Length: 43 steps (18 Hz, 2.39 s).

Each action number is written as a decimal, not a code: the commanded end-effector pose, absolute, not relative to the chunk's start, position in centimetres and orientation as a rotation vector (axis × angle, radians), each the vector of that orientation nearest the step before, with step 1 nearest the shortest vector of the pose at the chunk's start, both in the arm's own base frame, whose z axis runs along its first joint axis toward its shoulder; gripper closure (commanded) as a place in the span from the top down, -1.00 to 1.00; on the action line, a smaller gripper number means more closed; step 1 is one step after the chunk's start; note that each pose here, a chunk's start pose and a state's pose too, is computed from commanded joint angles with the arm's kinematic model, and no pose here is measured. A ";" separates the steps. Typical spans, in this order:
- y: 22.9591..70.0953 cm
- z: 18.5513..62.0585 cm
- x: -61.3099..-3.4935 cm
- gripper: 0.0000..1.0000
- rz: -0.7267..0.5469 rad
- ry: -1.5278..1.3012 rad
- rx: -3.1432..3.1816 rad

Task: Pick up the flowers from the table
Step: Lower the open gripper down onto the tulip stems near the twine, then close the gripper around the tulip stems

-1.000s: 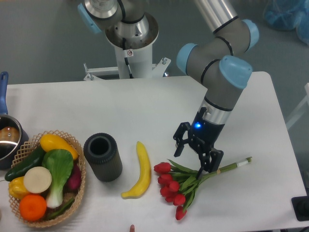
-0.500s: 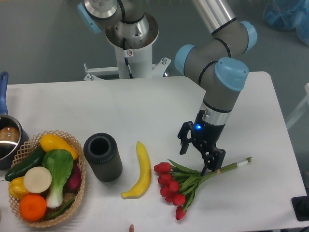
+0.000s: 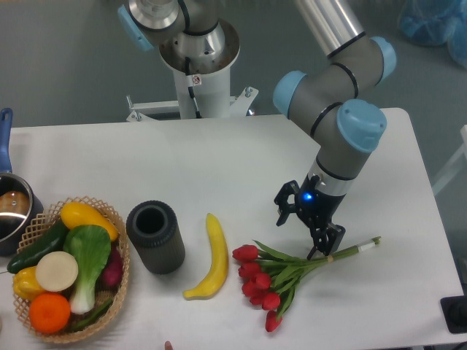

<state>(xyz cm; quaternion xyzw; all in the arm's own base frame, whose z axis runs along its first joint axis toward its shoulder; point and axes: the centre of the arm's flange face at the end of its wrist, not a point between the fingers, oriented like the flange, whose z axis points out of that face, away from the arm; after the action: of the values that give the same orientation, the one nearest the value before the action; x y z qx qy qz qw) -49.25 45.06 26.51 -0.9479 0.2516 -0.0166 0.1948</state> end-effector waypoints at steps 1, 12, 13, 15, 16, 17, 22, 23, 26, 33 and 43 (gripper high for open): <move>45.2 26.1 -49.6 1.00 -0.046 0.705 -2.657; 46.2 22.2 -51.9 1.00 -0.068 0.742 -2.648; 46.2 22.2 -51.9 1.00 -0.065 0.743 -2.649; 46.2 21.7 -52.1 1.00 -0.069 0.740 -2.649; 46.2 21.5 -52.4 1.00 -0.061 0.740 -2.649; 46.2 21.3 -52.6 1.00 -0.051 0.741 -2.648; 46.3 20.9 -52.7 1.00 -0.053 0.741 -2.648; 46.3 20.9 -52.7 1.00 -0.052 0.747 -2.646; 46.2 20.2 -52.7 1.00 -0.061 0.769 -2.643; 46.2 19.4 -52.9 1.00 -0.070 0.779 -2.641; 46.7 18.3 -53.6 1.00 -0.076 0.782 -2.648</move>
<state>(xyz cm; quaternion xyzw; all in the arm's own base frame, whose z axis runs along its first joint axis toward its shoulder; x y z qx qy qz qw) -53.58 46.66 18.32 -0.9415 0.2780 -0.0269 0.1889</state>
